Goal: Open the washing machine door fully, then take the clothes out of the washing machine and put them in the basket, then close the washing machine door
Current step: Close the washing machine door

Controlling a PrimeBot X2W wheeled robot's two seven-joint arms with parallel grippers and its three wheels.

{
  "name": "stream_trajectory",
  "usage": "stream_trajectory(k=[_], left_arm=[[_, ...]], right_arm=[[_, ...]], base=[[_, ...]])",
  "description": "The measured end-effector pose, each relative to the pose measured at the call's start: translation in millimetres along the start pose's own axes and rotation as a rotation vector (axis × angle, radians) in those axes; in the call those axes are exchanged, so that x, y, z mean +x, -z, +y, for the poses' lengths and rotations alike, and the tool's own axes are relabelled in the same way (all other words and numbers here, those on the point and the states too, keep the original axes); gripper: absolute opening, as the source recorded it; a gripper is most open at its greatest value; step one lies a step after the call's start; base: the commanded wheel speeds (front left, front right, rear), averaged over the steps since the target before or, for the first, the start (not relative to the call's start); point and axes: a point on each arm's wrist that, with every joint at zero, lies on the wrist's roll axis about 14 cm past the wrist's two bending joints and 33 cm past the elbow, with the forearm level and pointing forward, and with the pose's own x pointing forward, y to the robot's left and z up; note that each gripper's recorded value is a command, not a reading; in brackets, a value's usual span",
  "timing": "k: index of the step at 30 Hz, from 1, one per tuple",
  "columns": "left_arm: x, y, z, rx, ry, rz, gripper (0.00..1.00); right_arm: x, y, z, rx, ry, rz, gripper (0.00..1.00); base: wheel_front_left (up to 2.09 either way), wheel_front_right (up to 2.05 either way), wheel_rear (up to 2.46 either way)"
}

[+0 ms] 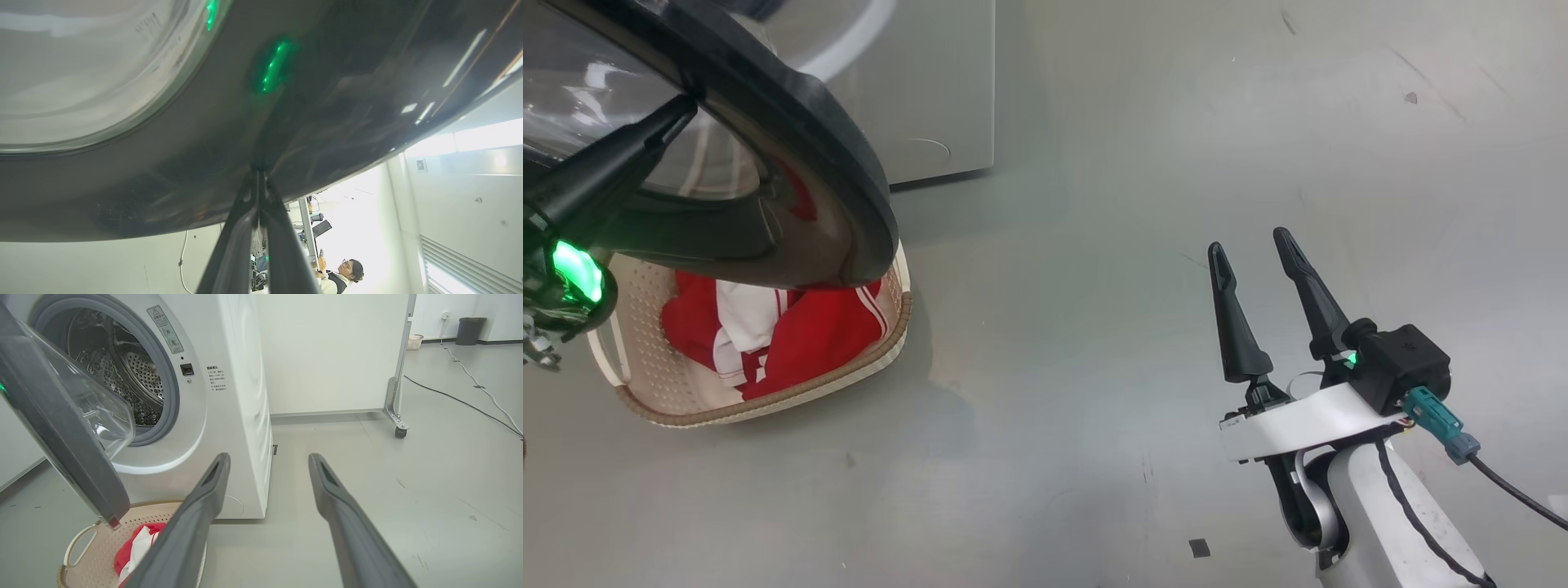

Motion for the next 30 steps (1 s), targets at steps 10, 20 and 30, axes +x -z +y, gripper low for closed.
stream_trajectory(k=[10,20,30], left_arm=[[25,-23,18,-0.03,-0.011,-0.039,0.0],[48,-55,38,-0.02,-0.027,-0.106,0.0],[68,-78,54,-0.03,-0.025,-0.155,0.0]], right_arm=[[9,3,-2,0.011,0.006,0.004,1.0],[17,9,-14,0.009,0.038,0.017,1.0],[24,11,-22,0.001,0.057,0.022,1.0]], base=[[0.0,0.0,0.0],[0.0,0.0,0.0],[0.0,0.0,0.0]])
